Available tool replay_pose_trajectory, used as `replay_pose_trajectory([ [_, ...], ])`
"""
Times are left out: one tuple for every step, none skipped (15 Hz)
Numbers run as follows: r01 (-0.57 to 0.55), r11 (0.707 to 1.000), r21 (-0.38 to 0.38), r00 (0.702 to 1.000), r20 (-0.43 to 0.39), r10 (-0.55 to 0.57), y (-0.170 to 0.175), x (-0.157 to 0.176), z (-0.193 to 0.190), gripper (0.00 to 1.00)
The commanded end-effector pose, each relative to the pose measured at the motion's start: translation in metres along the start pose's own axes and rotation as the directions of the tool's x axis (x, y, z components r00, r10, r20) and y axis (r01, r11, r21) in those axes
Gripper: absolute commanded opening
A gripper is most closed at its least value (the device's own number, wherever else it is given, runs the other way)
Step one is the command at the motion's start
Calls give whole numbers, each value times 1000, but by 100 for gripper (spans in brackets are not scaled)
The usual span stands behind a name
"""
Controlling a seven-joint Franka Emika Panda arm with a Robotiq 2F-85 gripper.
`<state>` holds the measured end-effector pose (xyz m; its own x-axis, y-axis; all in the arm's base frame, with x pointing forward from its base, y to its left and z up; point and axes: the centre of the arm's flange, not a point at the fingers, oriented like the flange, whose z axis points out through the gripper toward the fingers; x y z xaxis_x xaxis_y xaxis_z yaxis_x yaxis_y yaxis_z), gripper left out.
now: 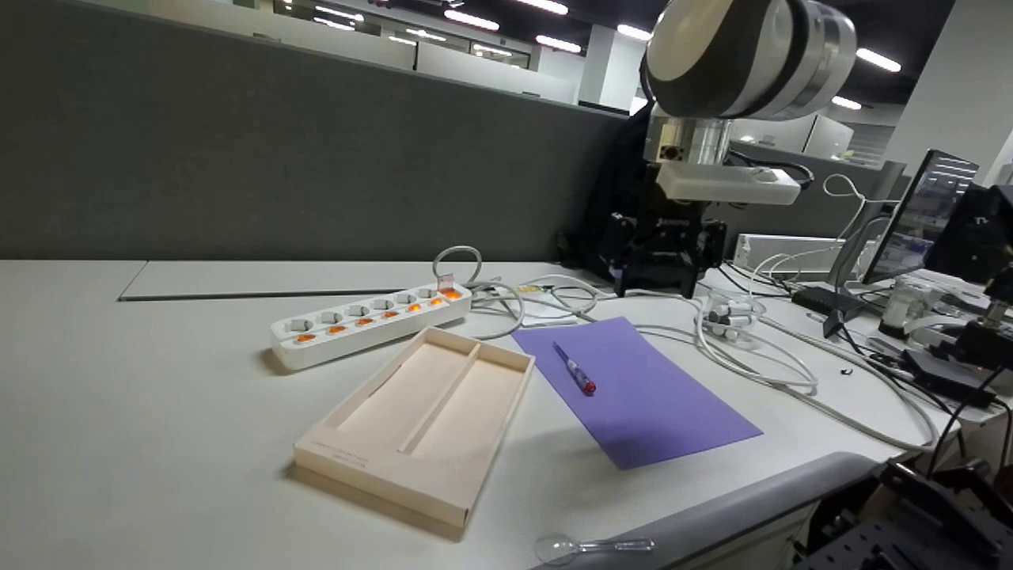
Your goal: Pick the marker and put it in the box
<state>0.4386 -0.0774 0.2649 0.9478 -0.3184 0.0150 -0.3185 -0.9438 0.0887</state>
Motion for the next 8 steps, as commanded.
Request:
replay_pose_trajectory([
  [-6,999,-53,1000,-7,6,-15,29,20,100],
  [3,998,-55,1000,-7,-4,-18,33,26,100],
  [12,999,-52,1000,-2,-12,-21,36,31,100],
  [17,999,-40,1000,9,-17,-25,38,37,100],
  [22,999,-32,1000,18,-21,-29,40,43,100],
  [23,999,-24,999,23,-22,-33,42,48,100],
  [21,1000,-20,999,29,-21,-37,43,55,100],
  [19,1000,-14,999,35,-18,-40,44,62,100],
])
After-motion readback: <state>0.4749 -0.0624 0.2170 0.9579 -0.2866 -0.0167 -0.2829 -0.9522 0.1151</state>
